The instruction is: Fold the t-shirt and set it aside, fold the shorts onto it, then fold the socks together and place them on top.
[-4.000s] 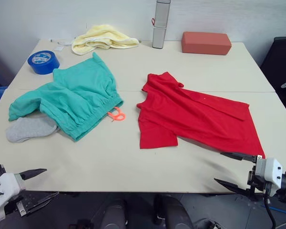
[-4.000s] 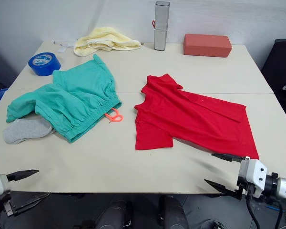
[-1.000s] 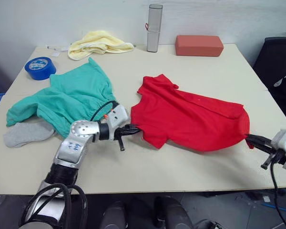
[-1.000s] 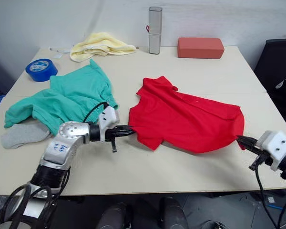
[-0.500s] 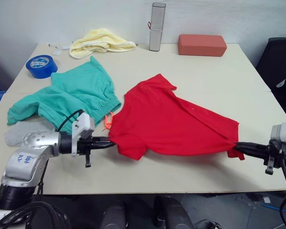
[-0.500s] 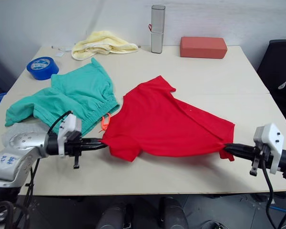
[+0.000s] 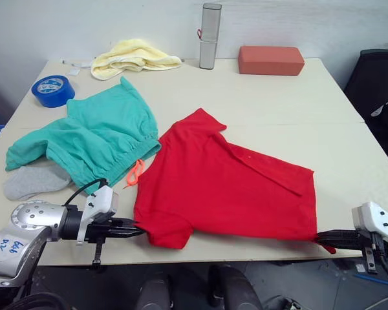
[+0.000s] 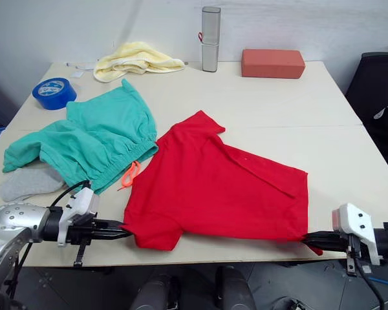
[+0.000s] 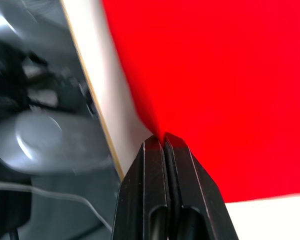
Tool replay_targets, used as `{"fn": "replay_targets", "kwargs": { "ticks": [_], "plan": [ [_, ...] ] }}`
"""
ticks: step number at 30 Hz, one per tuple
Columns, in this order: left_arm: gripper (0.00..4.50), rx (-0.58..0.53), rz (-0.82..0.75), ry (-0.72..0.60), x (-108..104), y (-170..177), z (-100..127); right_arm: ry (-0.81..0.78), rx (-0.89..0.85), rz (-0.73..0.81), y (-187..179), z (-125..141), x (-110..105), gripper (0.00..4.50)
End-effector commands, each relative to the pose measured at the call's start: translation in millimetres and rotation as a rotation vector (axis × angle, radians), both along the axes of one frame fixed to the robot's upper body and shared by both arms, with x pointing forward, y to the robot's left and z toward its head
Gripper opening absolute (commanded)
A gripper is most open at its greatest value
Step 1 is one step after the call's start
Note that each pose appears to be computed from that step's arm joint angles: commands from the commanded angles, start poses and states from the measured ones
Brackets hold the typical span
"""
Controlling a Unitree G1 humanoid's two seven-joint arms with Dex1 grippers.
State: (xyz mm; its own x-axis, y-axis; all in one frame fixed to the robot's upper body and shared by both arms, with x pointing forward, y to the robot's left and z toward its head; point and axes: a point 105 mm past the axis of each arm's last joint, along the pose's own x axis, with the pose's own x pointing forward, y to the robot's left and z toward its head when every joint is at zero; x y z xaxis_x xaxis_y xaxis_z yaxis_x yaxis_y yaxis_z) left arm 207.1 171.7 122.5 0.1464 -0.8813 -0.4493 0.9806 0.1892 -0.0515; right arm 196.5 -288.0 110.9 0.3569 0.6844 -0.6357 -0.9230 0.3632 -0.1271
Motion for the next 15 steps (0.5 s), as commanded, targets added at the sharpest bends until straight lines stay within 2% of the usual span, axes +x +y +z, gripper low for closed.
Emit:
{"fn": "replay_targets", "kwargs": {
  "ticks": [1,6,10,15],
  "plan": [
    [0.0,-0.042,-0.061,0.017,-16,-20,-1,0.022,-0.096,0.04,-16,-2,-8,0.01],
    [0.0,-0.043,-0.06,0.03,-27,-33,-10,0.035,-0.156,0.023,-37,-9,-17,0.01],
    [0.0,-0.002,-0.077,0.038,-39,-32,-20,0.075,-0.11,0.049,-34,-11,-30,0.01],
    [0.0,-0.001,-0.046,0.0,-35,-27,-20,0.018,-0.124,0.038,-38,-15,-28,0.01]
  ]
}}
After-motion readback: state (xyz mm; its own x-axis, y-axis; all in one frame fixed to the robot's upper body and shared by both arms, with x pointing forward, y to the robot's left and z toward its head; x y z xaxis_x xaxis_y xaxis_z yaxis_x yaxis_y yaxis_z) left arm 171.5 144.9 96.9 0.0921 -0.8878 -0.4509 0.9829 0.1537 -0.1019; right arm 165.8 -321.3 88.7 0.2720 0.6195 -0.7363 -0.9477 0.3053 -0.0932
